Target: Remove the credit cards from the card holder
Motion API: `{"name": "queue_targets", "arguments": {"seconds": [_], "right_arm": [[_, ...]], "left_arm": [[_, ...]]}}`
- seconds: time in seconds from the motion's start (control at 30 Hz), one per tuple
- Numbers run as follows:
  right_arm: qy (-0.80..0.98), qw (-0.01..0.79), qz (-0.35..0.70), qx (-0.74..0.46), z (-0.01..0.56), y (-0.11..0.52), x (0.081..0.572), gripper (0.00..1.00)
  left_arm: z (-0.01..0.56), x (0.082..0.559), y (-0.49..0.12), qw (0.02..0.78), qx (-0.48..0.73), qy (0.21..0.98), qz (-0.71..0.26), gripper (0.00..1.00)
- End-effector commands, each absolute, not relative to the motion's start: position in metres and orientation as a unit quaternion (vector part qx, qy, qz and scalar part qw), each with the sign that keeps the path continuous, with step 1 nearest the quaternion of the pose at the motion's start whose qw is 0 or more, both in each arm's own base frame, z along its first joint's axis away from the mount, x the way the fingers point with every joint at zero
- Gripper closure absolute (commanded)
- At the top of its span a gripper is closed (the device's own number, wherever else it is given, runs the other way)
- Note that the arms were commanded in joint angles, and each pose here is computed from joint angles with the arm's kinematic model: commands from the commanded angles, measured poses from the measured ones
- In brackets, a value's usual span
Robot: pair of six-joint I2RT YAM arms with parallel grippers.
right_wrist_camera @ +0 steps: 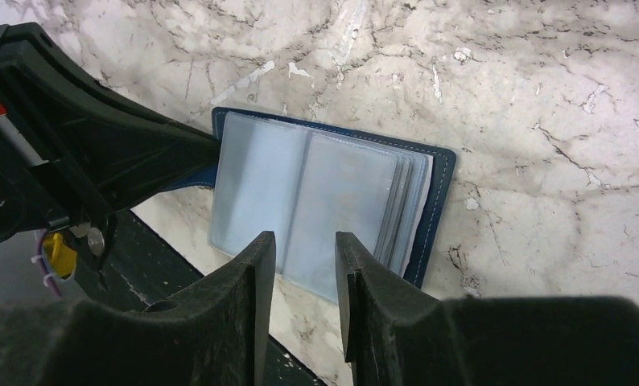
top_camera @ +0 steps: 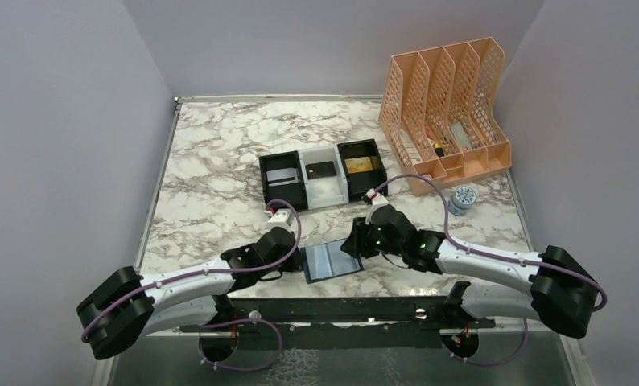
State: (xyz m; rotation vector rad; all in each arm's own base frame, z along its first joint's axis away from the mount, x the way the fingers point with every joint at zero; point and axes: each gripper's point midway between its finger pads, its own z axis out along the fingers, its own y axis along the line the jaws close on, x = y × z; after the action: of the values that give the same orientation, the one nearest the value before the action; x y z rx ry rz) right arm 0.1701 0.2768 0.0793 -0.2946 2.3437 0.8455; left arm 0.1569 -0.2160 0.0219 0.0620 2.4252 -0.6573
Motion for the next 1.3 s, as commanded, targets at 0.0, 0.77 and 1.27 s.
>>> {"name": "queue_targets", "arguments": {"seconds": [0.0, 0.77, 1.27], "right_arm": [[0.891, 0.298, 0.322, -0.115, 0.078, 0.287, 0.171, 0.66], [0.922, 0.265, 0.259, -0.117, 0.039, 0.268, 0.166, 0.63], [0.912, 0.296, 0.258, -0.114, 0.064, 0.265, 0.174, 0.60]], "left_arm": [[0.024, 0.157, -0.207, 0.329, 0.009, 0.910, -0.252, 0.98], [0.002, 0.154, -0.217, 0.313, 0.000, 0.910, -0.272, 0.99], [-0.003, 0.153, -0.217, 0.308, 0.002, 0.913, -0.269, 0.99]]}}
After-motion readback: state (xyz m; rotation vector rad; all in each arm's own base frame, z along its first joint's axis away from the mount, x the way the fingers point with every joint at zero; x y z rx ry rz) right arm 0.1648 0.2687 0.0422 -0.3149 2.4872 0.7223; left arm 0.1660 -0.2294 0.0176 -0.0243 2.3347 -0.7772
